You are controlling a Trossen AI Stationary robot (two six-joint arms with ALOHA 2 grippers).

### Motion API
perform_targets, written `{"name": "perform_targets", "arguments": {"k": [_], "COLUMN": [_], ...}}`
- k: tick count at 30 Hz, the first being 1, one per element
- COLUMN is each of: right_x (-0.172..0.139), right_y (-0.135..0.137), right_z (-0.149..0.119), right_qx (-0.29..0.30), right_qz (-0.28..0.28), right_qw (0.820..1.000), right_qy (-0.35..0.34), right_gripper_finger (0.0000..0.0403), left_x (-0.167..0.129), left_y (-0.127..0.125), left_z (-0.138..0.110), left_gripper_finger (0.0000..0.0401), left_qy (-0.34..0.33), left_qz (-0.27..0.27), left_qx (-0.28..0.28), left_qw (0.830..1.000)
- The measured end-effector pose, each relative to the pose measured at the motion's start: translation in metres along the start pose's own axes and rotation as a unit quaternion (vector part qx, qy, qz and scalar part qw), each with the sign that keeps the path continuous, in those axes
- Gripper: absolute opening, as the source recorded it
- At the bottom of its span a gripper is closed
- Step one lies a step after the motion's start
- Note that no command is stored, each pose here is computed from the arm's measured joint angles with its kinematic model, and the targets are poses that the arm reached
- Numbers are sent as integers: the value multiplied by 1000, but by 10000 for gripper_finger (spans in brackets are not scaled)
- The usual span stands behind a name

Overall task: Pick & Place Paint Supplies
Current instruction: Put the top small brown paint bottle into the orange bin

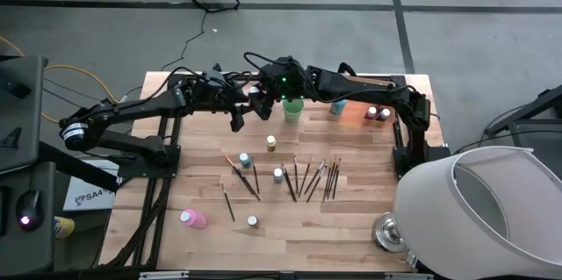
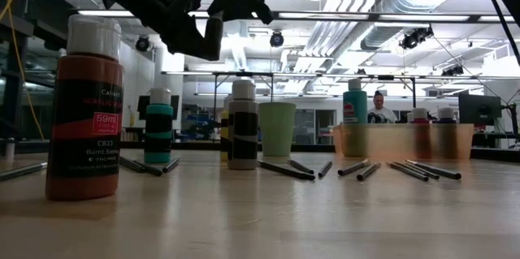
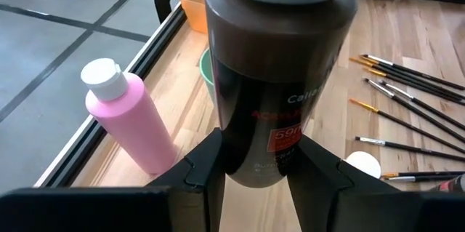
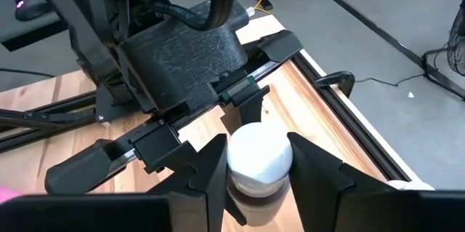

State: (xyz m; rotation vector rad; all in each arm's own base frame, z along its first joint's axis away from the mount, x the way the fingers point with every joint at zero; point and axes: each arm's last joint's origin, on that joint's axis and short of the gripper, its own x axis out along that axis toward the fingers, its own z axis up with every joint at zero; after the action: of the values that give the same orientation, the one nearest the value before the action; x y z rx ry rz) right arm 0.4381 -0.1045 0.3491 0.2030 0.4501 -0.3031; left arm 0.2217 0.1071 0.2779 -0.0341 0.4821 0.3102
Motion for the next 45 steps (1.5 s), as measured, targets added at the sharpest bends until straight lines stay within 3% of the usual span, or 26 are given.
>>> {"name": "perform_targets", "arguments": {"k": [5, 10, 15, 19, 25, 32, 45], "right_x": [-1, -15, -44, -68, -98, -115, -102], "right_y": [0, -1, -9, -21, -46, -59, -42], "right_z": [0, 3, 10, 13, 6, -14, -64], "right_qx": [21, 32, 44, 72, 119, 152, 169], "right_qz": [-9, -39, -135, -244, -400, -495, -520], "right_qw": [1000, 999, 990, 967, 909, 853, 833], "right_qy": [1, 8, 7, 5, 19, 64, 82], "right_gripper_finger": [120, 114, 114, 114, 114, 114, 114], "left_x": [0, -1, -4, -5, -5, -5, -5], "left_y": [0, 1, 2, 3, 3, 2, 2], "left_z": [0, 1, 0, -2, -2, -5, -6], "left_gripper_finger": [118, 167, 231, 252, 248, 246, 246], "left_qy": [1, -1, 6, 16, 17, 36, 37], "left_qz": [-1, 13, 39, 55, 57, 54, 53], "left_qx": [0, 17, 22, 22, 20, 16, 6], "left_qw": [1000, 1000, 999, 998, 998, 998, 998]}}
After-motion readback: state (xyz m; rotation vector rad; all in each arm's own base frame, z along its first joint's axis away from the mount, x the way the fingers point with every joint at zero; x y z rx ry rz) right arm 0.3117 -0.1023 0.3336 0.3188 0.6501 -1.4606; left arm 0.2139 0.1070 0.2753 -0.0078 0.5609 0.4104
